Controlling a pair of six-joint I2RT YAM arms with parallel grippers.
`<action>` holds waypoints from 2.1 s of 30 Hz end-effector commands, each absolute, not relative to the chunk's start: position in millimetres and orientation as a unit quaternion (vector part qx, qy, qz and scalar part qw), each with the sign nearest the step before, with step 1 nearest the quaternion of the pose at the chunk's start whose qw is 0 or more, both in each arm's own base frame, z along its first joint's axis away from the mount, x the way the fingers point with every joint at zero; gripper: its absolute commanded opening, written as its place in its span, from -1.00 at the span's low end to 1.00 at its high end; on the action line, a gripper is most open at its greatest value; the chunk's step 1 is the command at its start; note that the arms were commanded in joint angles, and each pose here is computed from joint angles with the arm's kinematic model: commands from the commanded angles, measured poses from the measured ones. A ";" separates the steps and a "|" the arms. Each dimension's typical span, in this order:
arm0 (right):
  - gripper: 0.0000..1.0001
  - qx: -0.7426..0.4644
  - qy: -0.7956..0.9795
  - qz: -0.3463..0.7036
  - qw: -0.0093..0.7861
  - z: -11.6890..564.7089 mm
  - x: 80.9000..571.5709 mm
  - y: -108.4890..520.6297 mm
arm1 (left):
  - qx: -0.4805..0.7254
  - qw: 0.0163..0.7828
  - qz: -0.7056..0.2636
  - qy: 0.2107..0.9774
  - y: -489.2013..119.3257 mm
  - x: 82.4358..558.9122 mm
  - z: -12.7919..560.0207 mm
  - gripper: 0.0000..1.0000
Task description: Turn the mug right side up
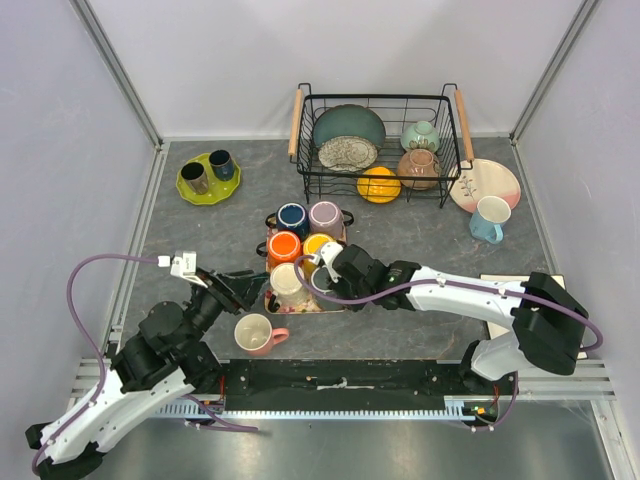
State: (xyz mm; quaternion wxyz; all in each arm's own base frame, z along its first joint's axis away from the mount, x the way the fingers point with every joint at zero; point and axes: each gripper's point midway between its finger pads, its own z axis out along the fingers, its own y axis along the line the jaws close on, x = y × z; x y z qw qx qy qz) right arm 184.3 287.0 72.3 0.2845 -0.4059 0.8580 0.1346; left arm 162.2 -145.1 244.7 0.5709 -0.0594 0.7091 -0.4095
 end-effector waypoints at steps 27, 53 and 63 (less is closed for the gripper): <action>0.46 -0.358 0.855 0.126 0.353 133.0 204.9 287.4 | -0.040 0.586 -0.385 0.712 -140.3 163.9 242.0 0.41; 0.68 0.127 0.850 0.151 0.488 192.9 275.5 104.1 | -0.093 0.431 -0.225 0.869 -118.0 267.8 215.7 0.56; 0.64 0.153 0.791 0.189 0.561 217.0 269.3 94.3 | -0.267 0.404 -0.230 0.845 -75.5 285.7 202.5 0.87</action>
